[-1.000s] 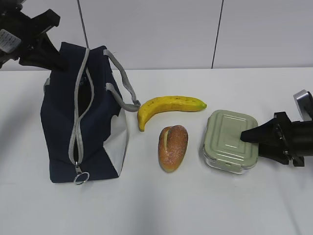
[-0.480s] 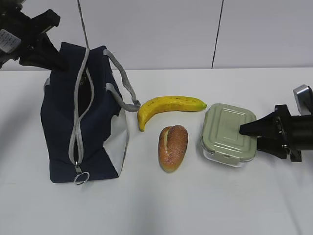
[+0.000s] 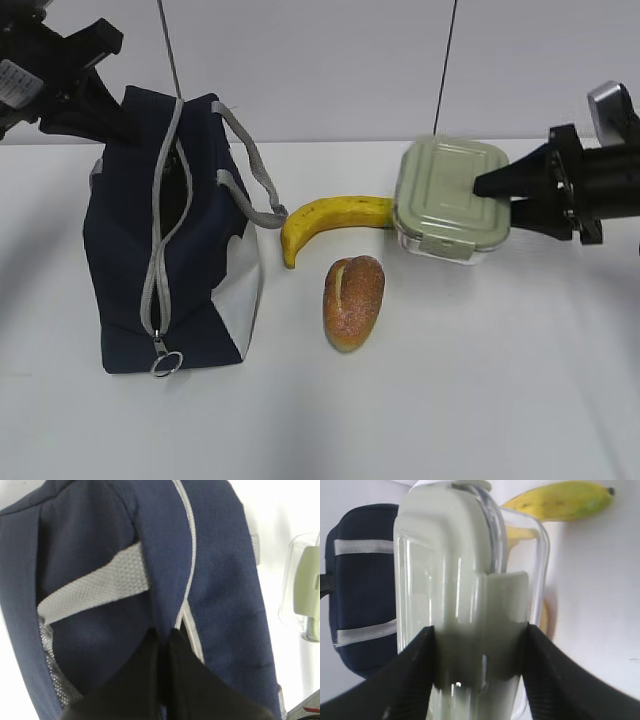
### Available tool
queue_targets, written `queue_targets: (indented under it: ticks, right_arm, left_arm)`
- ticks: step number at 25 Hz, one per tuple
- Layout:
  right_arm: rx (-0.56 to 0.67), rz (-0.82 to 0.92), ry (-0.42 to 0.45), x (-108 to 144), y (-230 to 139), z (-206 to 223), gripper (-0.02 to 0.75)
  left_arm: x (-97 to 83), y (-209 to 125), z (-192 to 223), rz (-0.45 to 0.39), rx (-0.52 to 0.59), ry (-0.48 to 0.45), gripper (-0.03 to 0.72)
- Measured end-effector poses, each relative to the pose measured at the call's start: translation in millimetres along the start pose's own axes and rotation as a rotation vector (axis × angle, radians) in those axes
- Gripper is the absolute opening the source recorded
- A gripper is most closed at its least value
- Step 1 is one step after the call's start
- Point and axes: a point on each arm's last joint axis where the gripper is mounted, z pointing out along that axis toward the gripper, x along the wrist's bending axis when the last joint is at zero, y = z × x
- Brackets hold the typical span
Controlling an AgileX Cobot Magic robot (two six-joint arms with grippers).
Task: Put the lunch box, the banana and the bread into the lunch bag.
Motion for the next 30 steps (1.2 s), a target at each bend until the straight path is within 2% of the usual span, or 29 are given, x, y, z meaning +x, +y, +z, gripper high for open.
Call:
queue_targets:
  ticks: [9,14,18,23,30]
  right_arm:
    - [0.074,-0.072,0.077,91,43,26,0.372]
    - [0.114,-0.126,0.107,141,55,36,0.372]
    - [0.138,-0.157,0.127,172,58,43,0.372]
    - [0.204,-0.179,0.126,187,46,56,0.372]
    - [0.297,-0.223,0.093,191,29,77,0.372]
  left_arm:
    - [-2.9,1,0,-0.020,-0.008,-0.032,0.001]
    - [-4.3,1,0,-0.030,-0.012,-0.048,0.001]
    - [-6.3,2,0,-0.043,-0.018,-0.069,0.001]
    - [-7.7,2,0,-0.053,-0.022,-0.085,0.001]
    - [-8.5,2,0,-0.058,-0.024,-0.094,0.001]
